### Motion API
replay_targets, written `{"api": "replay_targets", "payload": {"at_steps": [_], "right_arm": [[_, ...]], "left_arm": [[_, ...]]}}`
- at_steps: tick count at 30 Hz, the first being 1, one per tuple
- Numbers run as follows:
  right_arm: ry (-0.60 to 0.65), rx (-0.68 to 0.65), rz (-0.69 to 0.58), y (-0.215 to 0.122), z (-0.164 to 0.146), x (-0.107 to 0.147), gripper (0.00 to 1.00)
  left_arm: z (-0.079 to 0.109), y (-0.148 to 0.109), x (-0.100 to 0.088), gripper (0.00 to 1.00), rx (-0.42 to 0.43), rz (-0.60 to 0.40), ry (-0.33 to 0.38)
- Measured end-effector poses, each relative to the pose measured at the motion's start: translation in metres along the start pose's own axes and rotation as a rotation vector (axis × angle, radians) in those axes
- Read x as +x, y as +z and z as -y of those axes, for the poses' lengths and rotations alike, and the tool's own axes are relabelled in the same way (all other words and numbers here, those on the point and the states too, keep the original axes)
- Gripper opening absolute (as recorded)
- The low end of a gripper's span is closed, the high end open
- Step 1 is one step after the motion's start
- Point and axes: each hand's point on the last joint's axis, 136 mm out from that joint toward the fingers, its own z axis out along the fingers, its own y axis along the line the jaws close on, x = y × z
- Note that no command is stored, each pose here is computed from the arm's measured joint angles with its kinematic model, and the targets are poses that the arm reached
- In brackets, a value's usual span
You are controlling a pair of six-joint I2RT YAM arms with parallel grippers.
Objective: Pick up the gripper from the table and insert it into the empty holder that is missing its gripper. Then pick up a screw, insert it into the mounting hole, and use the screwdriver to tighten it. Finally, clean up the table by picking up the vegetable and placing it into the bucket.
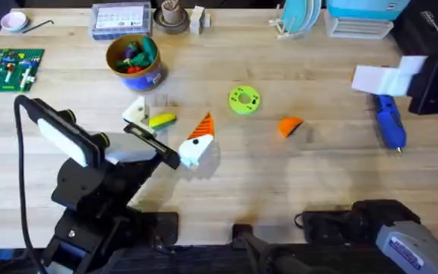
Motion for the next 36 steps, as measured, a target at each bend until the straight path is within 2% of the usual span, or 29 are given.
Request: {"api": "replay_targets", "payload": {"at_steps": [9, 12, 21, 25, 30, 36], "right_arm": [[0.000, 0.000, 0.000, 0.000, 0.000, 0.000, 0.896], [0.000, 0.000, 0.000, 0.000, 0.000, 0.000, 0.894], [0.000, 0.000, 0.000, 0.000, 0.000, 0.000, 0.896], [0.000, 0.000, 0.000, 0.000, 0.000, 0.000, 0.896], [0.000, 0.000, 0.000, 0.000, 0.000, 0.000, 0.896], [0.000, 0.000, 0.000, 0.000, 0.000, 0.000, 0.895]], "left_arm": [[0.003, 0.000, 0.000, 0.993, 0.019, -0.002, 0.000], [0.011, 0.000, 0.000, 0.992, 0.065, -0.004, 0.001], [0.053, -0.008, 0.004, 0.993, 0.312, -0.025, 0.003], [0.065, -0.013, 0.005, 0.993, 0.389, -0.035, 0.003], [0.074, -0.017, 0.007, 0.993, 0.447, -0.043, 0.002], [0.079, -0.019, 0.008, 0.993, 0.475, -0.048, 0.002]]}}
